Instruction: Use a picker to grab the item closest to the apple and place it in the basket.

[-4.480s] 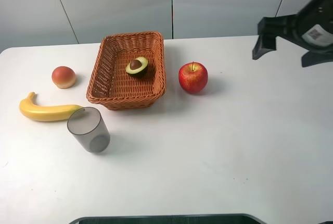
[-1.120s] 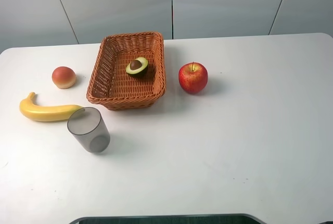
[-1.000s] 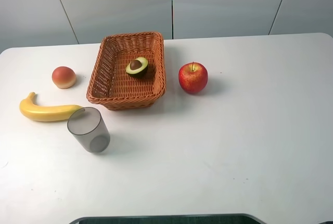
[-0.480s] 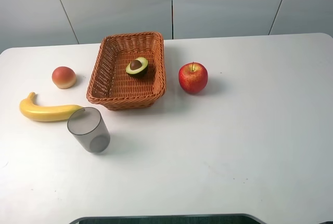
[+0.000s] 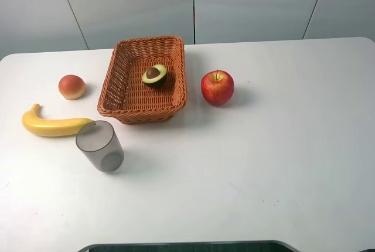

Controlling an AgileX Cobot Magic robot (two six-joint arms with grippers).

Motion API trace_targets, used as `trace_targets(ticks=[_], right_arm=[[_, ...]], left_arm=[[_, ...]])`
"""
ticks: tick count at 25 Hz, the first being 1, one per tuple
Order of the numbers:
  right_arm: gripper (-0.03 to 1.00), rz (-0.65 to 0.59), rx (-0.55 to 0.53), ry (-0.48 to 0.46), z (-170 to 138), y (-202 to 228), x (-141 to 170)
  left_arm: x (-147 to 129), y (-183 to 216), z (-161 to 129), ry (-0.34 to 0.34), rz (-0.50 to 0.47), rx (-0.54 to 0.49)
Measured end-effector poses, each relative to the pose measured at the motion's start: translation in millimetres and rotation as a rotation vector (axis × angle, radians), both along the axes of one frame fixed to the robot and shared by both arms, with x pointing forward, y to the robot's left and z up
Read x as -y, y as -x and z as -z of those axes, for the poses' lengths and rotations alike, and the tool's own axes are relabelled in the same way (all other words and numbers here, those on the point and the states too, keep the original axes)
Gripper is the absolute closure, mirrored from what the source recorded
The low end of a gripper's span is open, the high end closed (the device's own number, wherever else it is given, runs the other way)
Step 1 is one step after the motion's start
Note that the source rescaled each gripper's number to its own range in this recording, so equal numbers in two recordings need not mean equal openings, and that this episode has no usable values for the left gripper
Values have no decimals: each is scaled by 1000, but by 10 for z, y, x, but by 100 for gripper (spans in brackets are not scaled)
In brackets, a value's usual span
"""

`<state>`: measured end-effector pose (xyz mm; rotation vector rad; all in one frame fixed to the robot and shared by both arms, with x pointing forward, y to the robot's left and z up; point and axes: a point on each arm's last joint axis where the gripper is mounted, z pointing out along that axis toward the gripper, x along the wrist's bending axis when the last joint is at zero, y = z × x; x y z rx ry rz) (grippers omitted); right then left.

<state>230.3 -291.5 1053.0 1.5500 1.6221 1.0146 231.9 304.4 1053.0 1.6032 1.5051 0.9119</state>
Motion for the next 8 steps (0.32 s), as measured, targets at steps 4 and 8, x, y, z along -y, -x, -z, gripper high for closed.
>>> trace_targets(ticks=[4, 8], right_arm=[[-3, 0, 0, 0, 0, 0, 0], [-3, 0, 0, 0, 0, 0, 0]], left_arm=[[0, 0, 0, 0, 0, 0], [0, 0, 0, 0, 0, 0]])
